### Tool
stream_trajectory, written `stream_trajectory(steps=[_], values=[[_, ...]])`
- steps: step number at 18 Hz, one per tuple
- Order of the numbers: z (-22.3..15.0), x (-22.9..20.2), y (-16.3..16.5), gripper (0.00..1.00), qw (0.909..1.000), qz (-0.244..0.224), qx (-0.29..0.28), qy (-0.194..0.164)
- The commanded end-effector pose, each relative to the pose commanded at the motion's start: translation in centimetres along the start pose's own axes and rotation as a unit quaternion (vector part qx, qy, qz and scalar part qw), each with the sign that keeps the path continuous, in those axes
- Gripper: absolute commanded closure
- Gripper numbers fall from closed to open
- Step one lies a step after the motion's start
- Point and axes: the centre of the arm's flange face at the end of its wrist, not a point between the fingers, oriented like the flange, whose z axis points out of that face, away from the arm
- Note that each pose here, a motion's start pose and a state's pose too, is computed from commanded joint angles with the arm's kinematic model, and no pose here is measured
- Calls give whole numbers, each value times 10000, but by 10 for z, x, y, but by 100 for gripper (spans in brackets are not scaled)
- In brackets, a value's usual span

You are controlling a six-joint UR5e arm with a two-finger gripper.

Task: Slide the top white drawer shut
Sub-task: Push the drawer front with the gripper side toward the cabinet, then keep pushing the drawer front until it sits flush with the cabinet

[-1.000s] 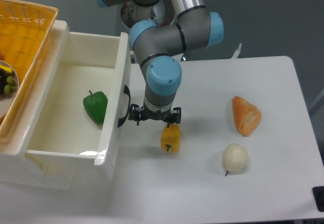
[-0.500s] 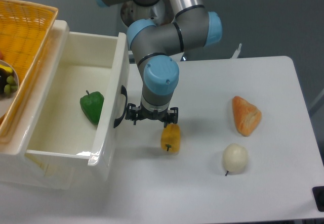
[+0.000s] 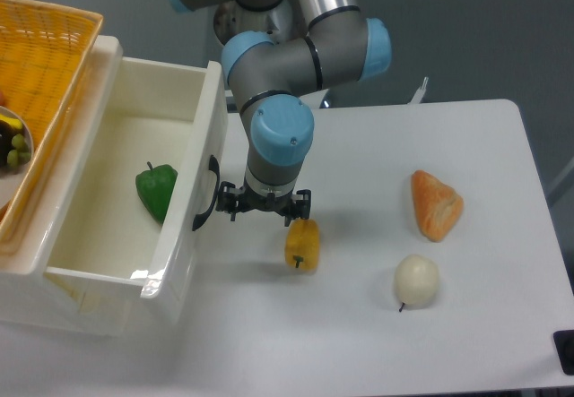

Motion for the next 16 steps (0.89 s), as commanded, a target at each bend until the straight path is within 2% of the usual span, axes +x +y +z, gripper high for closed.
stream_trajectory(steps=[16], values=[[-4, 24, 3, 0, 9999, 49, -57, 98]])
